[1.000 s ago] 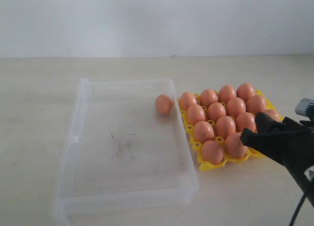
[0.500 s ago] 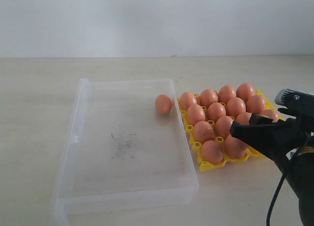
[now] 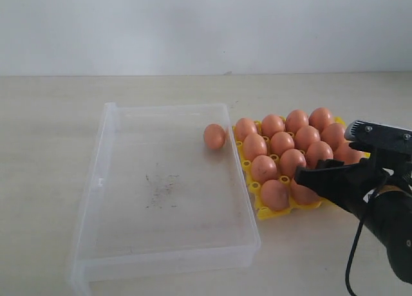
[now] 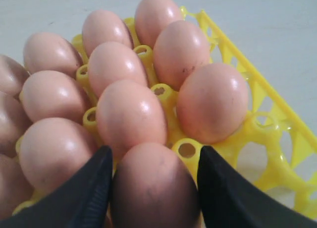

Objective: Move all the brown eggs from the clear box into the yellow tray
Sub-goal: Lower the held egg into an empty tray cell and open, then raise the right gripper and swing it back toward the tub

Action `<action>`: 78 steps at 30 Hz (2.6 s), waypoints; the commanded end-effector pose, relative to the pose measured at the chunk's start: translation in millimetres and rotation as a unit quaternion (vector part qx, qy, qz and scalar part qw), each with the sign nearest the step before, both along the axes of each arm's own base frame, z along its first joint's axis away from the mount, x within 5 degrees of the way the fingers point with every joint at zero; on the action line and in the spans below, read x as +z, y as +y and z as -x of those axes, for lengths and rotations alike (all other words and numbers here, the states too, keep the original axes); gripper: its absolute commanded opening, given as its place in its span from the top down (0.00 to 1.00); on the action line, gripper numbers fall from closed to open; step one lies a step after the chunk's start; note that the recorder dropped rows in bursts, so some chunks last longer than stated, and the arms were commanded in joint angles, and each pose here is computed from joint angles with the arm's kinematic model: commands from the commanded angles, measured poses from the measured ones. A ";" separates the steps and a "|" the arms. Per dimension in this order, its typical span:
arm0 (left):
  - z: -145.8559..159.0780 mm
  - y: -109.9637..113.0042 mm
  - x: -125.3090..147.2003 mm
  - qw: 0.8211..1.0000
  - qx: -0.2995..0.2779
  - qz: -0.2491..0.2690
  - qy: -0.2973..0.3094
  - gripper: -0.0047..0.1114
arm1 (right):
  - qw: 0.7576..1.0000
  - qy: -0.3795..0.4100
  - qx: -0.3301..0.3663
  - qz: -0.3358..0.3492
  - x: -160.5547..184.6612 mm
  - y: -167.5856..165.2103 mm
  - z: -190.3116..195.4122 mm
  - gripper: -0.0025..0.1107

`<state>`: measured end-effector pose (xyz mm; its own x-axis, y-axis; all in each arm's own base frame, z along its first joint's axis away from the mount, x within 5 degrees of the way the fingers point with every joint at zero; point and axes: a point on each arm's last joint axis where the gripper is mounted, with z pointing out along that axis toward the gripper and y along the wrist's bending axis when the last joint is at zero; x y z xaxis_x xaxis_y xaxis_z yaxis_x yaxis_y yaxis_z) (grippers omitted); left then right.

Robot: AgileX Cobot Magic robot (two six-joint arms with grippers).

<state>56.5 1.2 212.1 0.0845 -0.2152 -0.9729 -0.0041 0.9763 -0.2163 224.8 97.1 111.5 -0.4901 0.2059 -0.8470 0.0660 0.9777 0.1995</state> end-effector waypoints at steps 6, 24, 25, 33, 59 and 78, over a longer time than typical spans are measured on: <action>0.4 -0.4 1.1 1.000 -0.004 -0.002 -0.003 0.93 | 1.000 0.002 0.007 -0.002 -0.5 0.9 -1.3 0.98; 0.4 -0.4 1.1 1.000 -0.004 -0.002 -0.003 0.93 | 1.000 -0.026 0.004 0.002 4.1 0.2 -3.8 0.44; 0.4 -0.4 1.1 1.000 -0.004 -0.002 -0.003 0.93 | 1.000 -0.030 0.004 0.002 4.7 0.1 -4.1 0.44; 0.4 -0.4 1.1 1.000 -0.004 -0.002 -0.003 0.93 | 0.995 -0.103 0.004 -0.005 47.6 -3.9 -1.6 0.44; 0.4 -0.4 1.1 1.000 -0.004 -0.002 -0.003 0.93 | 0.992 0.100 0.074 0.032 42.0 -26.0 17.3 0.97; 0.4 -0.4 1.1 1.000 -0.004 -0.002 -0.003 0.93 | 0.989 0.125 0.075 0.013 39.0 -24.2 20.4 0.97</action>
<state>56.5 1.2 212.1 0.0845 -0.2152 -0.9729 -0.0041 0.9763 -0.2163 203.9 73.8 148.5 -0.7114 0.0882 -0.6972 -0.0378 0.9859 0.1633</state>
